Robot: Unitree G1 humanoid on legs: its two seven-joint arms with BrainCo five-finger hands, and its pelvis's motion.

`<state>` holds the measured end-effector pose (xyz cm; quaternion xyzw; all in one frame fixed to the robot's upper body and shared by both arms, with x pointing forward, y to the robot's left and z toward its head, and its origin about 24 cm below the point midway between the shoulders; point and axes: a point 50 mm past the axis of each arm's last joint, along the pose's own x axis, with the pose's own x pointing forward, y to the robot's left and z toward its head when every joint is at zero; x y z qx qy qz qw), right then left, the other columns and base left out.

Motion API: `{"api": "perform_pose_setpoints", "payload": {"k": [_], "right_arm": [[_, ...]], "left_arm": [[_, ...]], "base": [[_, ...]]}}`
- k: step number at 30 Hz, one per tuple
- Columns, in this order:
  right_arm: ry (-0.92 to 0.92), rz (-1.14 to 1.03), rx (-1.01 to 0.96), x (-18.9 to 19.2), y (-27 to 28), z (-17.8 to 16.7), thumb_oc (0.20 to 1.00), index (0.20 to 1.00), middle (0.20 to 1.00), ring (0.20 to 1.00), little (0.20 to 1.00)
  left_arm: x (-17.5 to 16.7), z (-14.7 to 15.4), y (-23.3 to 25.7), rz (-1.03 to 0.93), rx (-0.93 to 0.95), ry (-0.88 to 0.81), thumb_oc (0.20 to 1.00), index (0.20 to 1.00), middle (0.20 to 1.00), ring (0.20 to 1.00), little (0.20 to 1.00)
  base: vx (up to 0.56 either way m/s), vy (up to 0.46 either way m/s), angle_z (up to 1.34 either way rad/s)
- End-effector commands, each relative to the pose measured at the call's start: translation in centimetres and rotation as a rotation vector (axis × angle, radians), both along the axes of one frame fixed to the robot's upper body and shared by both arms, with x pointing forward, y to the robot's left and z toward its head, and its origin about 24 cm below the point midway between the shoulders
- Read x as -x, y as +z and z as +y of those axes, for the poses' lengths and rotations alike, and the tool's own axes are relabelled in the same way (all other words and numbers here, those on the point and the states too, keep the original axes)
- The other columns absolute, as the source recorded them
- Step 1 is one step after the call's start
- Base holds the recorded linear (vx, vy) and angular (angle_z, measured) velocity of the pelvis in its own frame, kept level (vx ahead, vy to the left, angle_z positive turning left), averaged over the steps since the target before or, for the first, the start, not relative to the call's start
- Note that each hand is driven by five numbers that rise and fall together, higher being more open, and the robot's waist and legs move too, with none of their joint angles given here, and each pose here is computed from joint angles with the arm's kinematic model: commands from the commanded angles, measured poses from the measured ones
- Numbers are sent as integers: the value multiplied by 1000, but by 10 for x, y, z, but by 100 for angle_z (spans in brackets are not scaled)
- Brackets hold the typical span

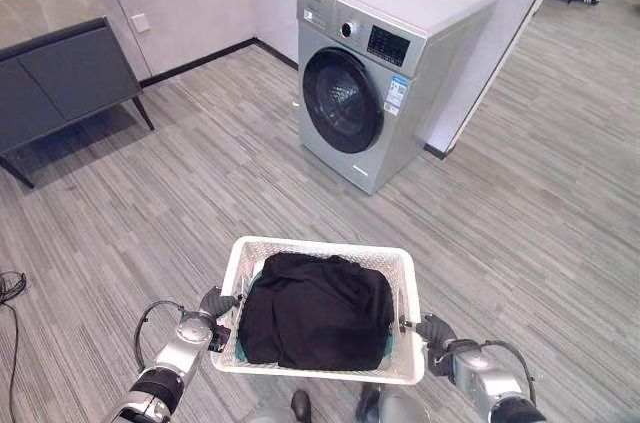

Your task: Grab the laundry basket,head to the washer,open it,put in the laundry and shut it.

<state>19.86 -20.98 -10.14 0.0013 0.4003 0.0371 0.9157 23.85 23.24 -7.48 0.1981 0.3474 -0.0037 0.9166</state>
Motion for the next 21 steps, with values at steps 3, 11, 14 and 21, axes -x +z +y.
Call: {"api": "perform_pose_setpoints", "payload": {"k": [3, 11, 14, 21], "right_arm": [[-104, -128, -97, -17, 22, -27, 200, 200, 200, 200, 200], [-96, -117, -78, -13, 21, -31, 200, 200, 200, 200, 200], [-86, -143, -62, -20, 26, -32, 200, 200, 200, 200, 200], [-91, -192, -36, -24, 35, -35, 200, 200, 200, 200, 200]], "left_arm": [[-35, 2, 39, -220, 135, 14, 200, 200, 200, 200, 200], [-26, 0, 28, -184, 145, 34, 200, 200, 200, 200, 200], [-28, 0, 29, -191, 155, 42, 200, 200, 200, 200, 200], [-42, -10, 39, -237, 176, 39, 200, 200, 200, 200, 200]], "base": [[267, -128, 19], [226, -227, 23], [163, -344, -12], [146, -155, 3]]}}
